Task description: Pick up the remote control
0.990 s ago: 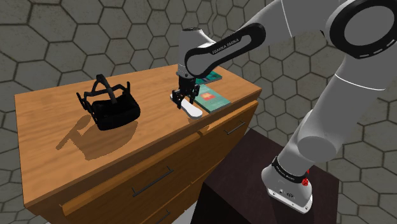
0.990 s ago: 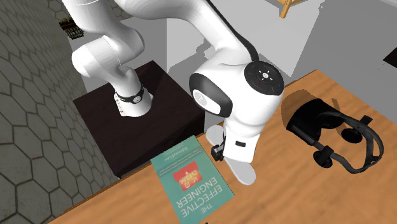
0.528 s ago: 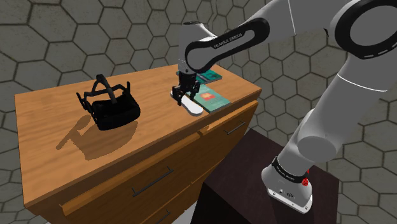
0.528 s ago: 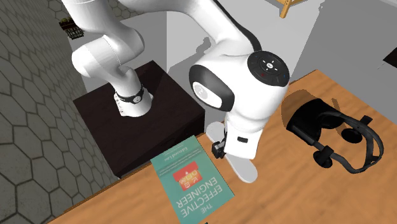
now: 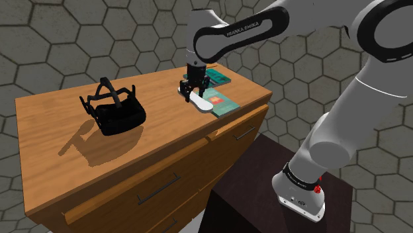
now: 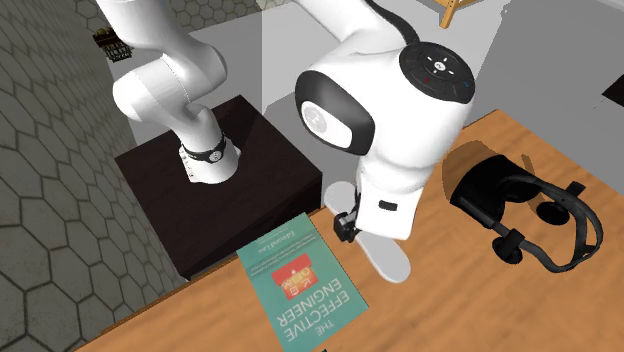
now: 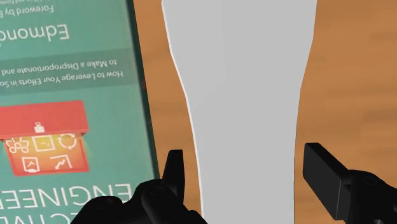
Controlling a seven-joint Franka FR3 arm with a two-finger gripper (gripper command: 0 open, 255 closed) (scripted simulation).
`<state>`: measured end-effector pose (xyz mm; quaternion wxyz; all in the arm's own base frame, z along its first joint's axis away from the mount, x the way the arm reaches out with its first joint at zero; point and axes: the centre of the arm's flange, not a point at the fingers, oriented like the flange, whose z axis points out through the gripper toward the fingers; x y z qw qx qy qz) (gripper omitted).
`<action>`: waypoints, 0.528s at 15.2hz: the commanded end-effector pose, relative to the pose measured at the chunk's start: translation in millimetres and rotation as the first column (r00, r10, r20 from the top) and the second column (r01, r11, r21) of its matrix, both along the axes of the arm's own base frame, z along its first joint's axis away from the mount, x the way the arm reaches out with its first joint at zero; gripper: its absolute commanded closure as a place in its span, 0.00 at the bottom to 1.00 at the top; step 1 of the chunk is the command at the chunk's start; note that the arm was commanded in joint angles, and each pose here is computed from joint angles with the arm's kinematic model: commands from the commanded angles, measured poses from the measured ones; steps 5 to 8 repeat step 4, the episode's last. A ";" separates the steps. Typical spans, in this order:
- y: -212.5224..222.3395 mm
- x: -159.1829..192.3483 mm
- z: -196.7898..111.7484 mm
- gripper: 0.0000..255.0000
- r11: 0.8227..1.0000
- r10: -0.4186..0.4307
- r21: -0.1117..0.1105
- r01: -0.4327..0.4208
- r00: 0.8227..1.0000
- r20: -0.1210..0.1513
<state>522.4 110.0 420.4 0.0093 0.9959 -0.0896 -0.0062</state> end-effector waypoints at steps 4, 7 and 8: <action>1.0 0.3 17.0 1.00 1.000 0.000 0.000 0.000 1.000 0.000; 1.0 0.3 17.0 1.00 1.000 0.000 0.000 0.000 1.000 0.000; 1.0 0.3 17.0 1.00 1.000 0.000 0.000 0.000 1.000 0.000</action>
